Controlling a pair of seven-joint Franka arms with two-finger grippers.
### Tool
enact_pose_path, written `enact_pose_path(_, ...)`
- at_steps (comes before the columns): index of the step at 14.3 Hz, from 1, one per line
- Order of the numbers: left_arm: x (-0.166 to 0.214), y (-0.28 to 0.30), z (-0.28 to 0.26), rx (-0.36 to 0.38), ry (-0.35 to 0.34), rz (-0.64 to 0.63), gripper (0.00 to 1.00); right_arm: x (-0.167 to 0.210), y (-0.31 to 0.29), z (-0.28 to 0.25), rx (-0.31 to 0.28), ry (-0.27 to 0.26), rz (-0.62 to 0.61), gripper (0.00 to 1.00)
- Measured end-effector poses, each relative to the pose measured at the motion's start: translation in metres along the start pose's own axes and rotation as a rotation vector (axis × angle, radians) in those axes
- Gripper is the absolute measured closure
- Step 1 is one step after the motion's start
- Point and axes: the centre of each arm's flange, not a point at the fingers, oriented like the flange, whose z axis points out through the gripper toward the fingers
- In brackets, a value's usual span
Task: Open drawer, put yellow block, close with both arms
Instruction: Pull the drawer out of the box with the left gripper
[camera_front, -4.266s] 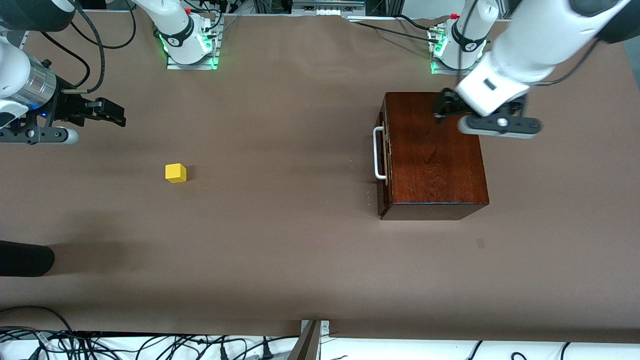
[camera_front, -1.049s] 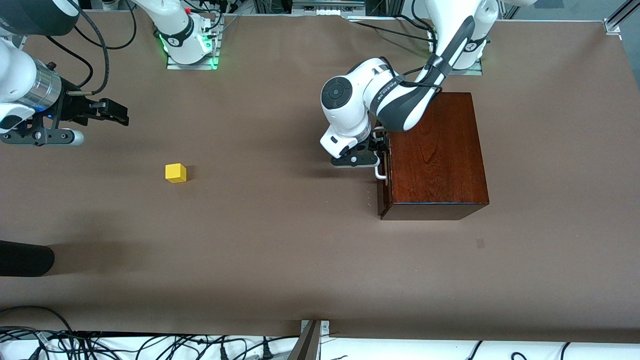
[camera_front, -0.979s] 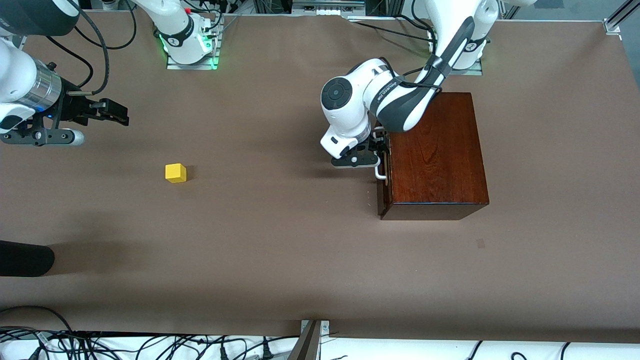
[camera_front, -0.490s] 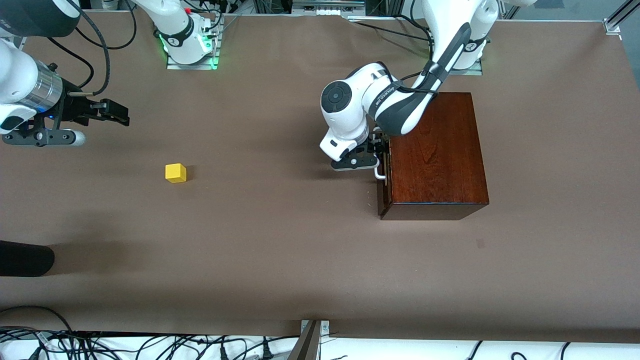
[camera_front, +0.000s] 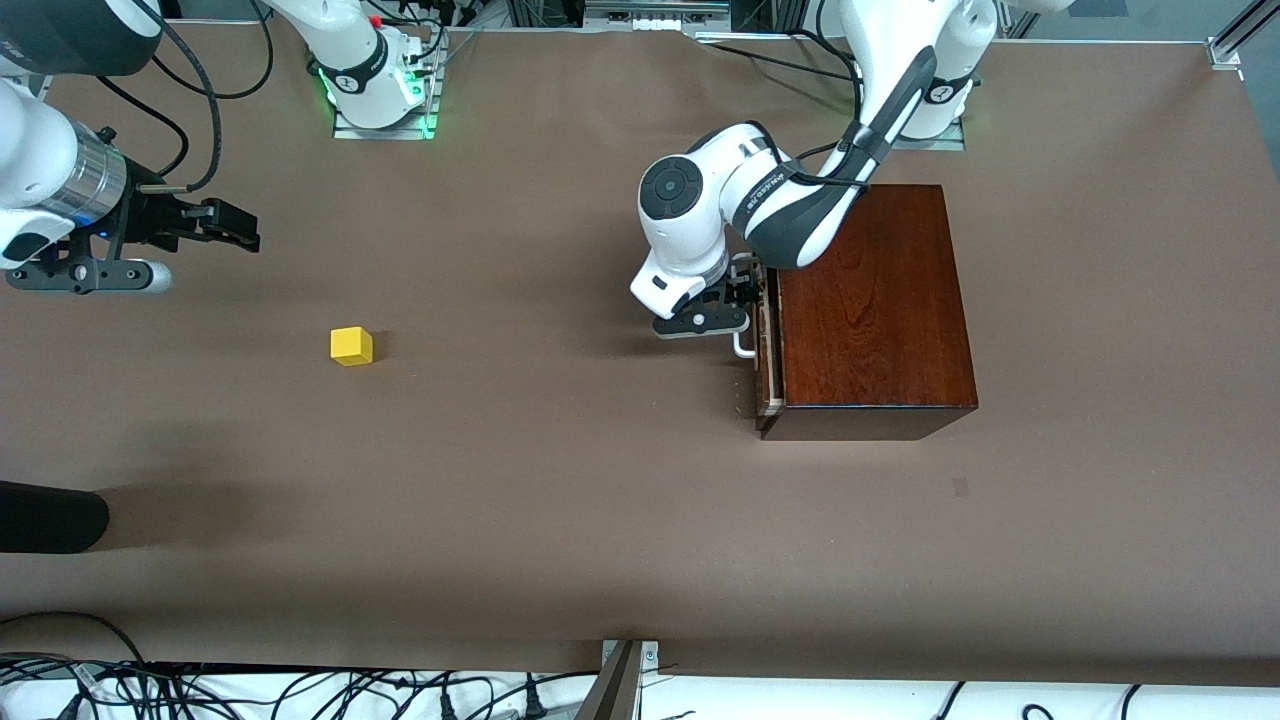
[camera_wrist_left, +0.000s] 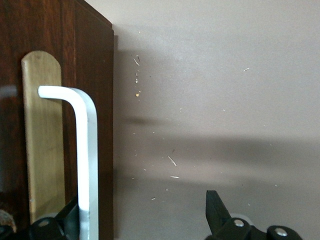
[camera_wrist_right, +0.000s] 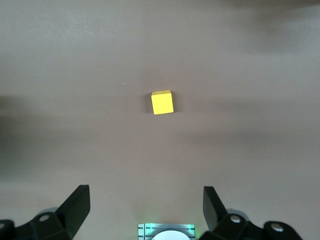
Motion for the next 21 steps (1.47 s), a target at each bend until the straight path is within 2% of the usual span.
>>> enact_pose_path(8,-0.007,0.016,-0.006,-0.057,0.012,-0.049,0.0,0.0,0.0,0.0,0.0,0.0,0.0,0.0)
enact_pose_path(21,-0.019,0.055,-0.017,-0.086,0.047,-0.029,0.0,0.001,0.0,0.002,0.0,0.0,0.0,0.0)
